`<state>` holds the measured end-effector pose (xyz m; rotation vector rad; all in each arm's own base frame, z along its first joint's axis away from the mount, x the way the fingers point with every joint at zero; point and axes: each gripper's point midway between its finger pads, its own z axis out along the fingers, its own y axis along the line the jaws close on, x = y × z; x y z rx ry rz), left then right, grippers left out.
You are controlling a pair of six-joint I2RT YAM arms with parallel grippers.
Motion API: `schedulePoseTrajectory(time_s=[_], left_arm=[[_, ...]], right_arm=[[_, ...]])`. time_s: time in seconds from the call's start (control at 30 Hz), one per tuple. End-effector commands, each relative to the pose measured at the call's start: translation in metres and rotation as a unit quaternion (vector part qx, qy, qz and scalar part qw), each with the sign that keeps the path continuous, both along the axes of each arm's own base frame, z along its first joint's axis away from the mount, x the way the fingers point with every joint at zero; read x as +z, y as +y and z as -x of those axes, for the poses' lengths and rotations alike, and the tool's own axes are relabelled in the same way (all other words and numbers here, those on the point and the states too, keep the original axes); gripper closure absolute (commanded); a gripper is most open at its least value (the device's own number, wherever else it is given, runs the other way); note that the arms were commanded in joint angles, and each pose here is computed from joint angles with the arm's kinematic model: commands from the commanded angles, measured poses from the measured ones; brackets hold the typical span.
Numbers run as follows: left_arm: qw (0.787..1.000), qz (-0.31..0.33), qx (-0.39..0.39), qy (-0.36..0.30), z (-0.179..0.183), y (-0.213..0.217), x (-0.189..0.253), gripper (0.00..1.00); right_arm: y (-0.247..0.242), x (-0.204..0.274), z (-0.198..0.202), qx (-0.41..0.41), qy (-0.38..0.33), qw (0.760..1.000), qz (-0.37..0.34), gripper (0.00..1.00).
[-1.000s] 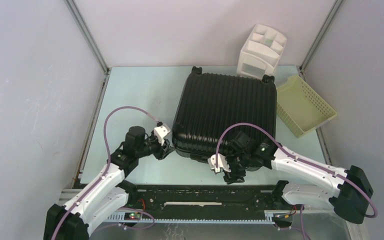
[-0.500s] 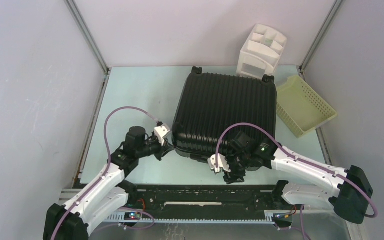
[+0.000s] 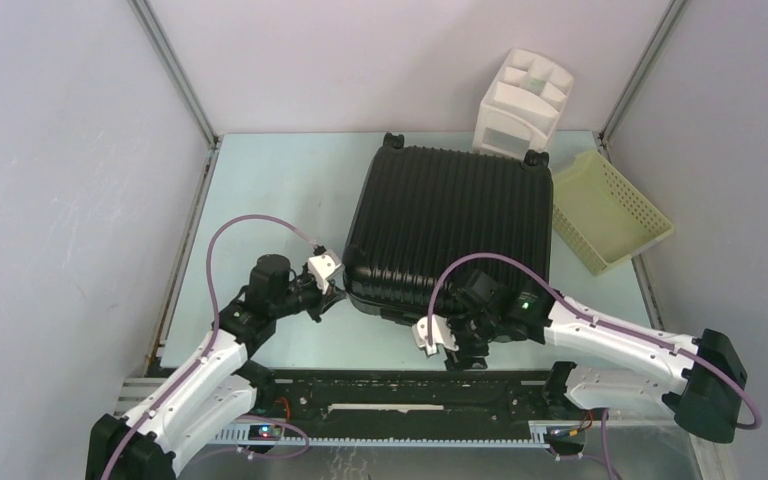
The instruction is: Open, take out, and arrange the luggage
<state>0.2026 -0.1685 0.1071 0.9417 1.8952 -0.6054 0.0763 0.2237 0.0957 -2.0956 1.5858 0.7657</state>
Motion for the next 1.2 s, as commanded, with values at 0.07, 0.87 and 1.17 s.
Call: schedulePoseTrajectory(time_s=[0.07,0.87,1.17], left_arm=[[0.999,-0.011,0.024,-0.043,-0.018,0.005,0.025,1.00],[0.996,-0.003,0.033,-0.082,-0.023,0.008,0.038,1.00],[0.995,-0.011,0.042,-0.090,-0.026,0.012,0.040,1.00]], right_arm=[[0.034,0.016,-0.009,0.011,-0.092,0.996,-0.016,0.31],[0.060,0.012,-0.060,-0.139,-0.238,0.960,-0.042,0.39],[0.056,-0.021,-0.054,-0.135,-0.228,0.964,0.014,0.68]])
